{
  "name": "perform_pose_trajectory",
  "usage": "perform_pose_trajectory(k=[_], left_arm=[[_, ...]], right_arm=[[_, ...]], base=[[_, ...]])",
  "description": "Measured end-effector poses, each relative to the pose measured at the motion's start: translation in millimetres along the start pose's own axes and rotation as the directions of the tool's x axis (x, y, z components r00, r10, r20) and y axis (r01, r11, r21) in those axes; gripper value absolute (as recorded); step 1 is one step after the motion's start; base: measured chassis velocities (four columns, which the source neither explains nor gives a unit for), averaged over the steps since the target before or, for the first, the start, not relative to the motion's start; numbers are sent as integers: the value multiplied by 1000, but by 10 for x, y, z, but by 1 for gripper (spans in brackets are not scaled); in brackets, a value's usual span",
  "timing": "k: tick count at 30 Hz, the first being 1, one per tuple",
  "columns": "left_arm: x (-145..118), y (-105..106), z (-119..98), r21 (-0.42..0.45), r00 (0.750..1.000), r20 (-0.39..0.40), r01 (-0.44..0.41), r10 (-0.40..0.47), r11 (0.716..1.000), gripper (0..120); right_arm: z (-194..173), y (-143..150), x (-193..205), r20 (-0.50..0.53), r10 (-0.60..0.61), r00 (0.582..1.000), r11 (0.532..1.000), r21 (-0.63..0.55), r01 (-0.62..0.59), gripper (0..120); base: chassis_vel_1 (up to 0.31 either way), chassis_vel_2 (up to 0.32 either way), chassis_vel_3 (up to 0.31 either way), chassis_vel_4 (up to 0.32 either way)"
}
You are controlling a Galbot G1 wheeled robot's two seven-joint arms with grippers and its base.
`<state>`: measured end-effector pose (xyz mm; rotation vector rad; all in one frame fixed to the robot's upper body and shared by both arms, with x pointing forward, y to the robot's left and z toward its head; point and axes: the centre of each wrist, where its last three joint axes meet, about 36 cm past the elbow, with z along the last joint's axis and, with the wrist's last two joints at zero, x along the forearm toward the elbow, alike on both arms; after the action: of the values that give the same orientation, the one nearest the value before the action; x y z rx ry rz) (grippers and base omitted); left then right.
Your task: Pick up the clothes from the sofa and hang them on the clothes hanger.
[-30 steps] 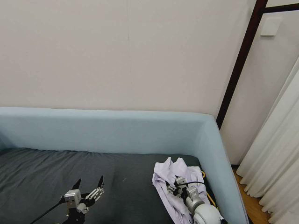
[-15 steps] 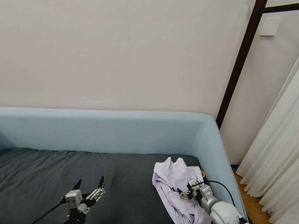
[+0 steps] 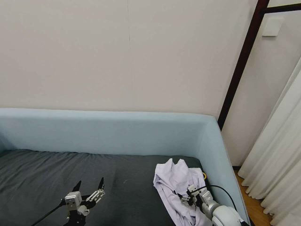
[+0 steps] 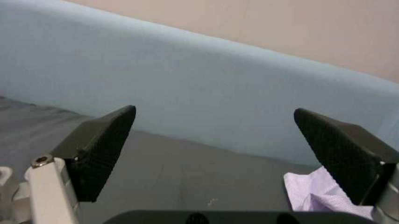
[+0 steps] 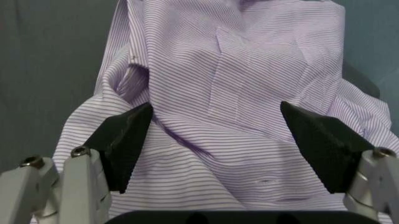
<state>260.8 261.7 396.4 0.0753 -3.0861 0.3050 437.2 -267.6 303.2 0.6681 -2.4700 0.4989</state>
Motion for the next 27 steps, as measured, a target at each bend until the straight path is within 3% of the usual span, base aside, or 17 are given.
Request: perform_pose_trajectory(k=[14, 21, 24, 27], left_arm=[[6, 5, 9, -5, 1000, -2, 3, -3, 1000, 100], [9, 3, 10, -5, 1000, -2, 3, -3, 1000, 100], [15, 11, -1, -7, 1000, 2, 6, -6, 1000, 100], [20, 16, -6, -9, 1000, 4, 9, -9, 1000, 100]], right_arm=[[85, 43, -35, -14, -17, 1000, 997, 71, 18, 85], [101, 34, -88, -33, 13, 999, 996, 92, -9, 63], [84, 19, -156, -54, 46, 997, 995, 87, -42, 43], [82, 8, -181, -55, 43, 998, 996, 83, -38, 36]], base=[[0, 0, 0, 0], [0, 0, 0, 0], [0, 0, 0, 0], [0, 0, 0, 0]])
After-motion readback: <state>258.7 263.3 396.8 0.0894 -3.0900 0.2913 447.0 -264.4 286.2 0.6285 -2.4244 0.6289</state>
